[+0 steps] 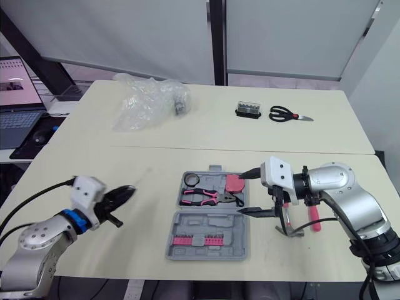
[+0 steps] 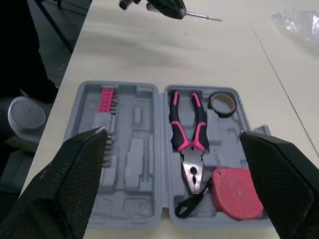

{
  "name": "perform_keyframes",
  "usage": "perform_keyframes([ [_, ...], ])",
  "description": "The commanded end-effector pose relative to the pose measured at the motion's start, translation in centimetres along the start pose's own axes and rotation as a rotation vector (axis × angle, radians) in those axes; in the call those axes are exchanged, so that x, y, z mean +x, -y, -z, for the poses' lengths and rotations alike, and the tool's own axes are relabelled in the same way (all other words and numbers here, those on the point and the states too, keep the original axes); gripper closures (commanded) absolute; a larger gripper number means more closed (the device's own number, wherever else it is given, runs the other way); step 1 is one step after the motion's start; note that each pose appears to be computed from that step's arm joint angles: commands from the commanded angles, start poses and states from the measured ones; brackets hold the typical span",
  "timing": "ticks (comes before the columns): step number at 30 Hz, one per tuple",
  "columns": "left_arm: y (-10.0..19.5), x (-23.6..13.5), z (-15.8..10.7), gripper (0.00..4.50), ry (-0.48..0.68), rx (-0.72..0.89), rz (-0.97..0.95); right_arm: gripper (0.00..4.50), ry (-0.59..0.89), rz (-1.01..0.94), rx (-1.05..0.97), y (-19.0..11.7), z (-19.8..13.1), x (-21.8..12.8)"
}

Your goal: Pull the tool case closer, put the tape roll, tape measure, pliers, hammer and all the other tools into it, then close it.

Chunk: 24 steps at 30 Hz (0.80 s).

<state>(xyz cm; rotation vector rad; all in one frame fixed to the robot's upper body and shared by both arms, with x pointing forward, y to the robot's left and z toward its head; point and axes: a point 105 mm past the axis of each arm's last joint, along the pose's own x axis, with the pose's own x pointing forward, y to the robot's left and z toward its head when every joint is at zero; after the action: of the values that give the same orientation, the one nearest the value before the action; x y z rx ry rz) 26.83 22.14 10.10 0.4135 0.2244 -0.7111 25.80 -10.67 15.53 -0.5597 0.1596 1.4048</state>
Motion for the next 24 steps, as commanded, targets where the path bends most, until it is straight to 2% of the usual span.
perform_keyframes([
  [1, 3.7, 1.7, -1.7, 4.27, -0.003, 0.181, 0.304, 0.0, -0.002, 0.036, -0.039, -0.4, -0.7, -0.4],
  [5, 4.6, 3.3, -2.5, 4.27, -0.014, 0.254, 0.409, 0.0, -0.046, 0.049, -0.036, -1.0, 0.1, -0.3],
  [12, 6.9, 5.3, -1.9, 4.27, -0.114, 0.337, 0.593, 0.0, -0.123, 0.07, -0.016, -2.0, 1.6, -0.3],
  [24, 8.5, 7.8, -1.3, 4.27, -0.132, 0.328, 0.605, 0.0, -0.133, 0.071, -0.008, -2.3, 1.7, -0.2],
])
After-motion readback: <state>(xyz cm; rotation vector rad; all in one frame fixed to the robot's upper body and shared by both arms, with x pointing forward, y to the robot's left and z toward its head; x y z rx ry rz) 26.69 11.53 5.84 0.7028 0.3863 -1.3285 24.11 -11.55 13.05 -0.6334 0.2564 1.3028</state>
